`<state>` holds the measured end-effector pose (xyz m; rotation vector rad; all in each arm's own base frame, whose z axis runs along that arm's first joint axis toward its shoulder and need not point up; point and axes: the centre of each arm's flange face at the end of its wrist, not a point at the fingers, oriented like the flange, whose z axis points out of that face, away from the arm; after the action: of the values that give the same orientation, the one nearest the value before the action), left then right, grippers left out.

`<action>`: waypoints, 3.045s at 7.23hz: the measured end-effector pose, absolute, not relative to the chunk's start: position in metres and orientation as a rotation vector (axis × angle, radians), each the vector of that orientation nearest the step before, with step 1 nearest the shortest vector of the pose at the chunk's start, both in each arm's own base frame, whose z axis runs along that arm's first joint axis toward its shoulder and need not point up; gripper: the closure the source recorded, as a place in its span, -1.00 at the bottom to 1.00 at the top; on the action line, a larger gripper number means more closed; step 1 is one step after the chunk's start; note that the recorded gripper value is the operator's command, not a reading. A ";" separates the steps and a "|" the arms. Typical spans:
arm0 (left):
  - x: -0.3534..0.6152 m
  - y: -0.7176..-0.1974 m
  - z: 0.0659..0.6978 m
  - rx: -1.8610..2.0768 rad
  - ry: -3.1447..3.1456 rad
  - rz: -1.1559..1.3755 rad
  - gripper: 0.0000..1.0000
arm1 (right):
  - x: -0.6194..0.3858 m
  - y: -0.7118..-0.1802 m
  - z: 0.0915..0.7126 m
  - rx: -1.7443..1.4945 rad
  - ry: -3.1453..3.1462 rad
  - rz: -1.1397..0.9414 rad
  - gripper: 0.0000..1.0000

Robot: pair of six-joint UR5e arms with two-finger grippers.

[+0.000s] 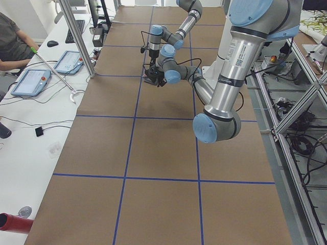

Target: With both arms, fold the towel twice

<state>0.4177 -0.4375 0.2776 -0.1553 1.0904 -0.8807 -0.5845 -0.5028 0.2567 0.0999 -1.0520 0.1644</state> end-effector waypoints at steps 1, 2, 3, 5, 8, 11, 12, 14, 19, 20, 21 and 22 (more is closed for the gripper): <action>0.418 -0.438 0.278 -0.155 1.090 -0.881 -0.43 | -0.585 -0.502 0.257 0.098 -1.049 0.164 1.00; 0.418 -0.438 0.278 -0.156 1.089 -0.881 -0.43 | -0.585 -0.502 0.257 0.098 -1.048 0.163 1.00; 0.418 -0.438 0.279 -0.156 1.088 -0.882 -0.43 | -0.585 -0.501 0.257 0.099 -1.049 0.161 1.00; 0.419 -0.438 0.280 -0.156 1.086 -0.882 -0.43 | -0.581 -0.502 0.252 0.105 -1.054 0.159 1.00; 0.421 -0.439 0.278 -0.155 1.087 -0.883 -0.44 | -0.564 -0.519 0.241 0.125 -1.065 0.176 1.00; 0.421 -0.439 0.277 -0.155 1.089 -0.882 -0.44 | -0.566 -0.526 0.246 0.133 -1.048 0.180 0.63; 0.421 -0.439 0.276 -0.154 1.091 -0.882 -0.44 | -0.570 -0.530 0.246 0.133 -1.042 0.181 0.01; 0.421 -0.438 0.276 -0.155 1.092 -0.881 -0.45 | -0.581 -0.538 0.244 0.131 -1.026 0.186 -0.99; 0.416 -0.440 0.274 -0.149 1.097 -0.877 -0.43 | -0.542 -0.579 0.254 0.148 -1.015 0.183 -1.00; 0.409 -0.445 0.275 -0.137 1.098 -0.875 -0.43 | -0.516 -0.586 0.265 0.124 -1.017 0.189 -1.00; 0.398 -0.453 0.277 -0.120 1.091 -0.852 -0.44 | -0.486 -0.587 0.284 0.112 -1.004 0.203 -1.00; 0.382 -0.460 0.284 -0.099 1.072 -0.794 -0.45 | -0.450 -0.588 0.304 0.108 -0.971 0.227 -1.00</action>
<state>0.3815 -0.4604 0.2835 -0.0993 1.0717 -0.7940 -0.4504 -0.5877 0.3043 0.1076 -0.9712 0.2267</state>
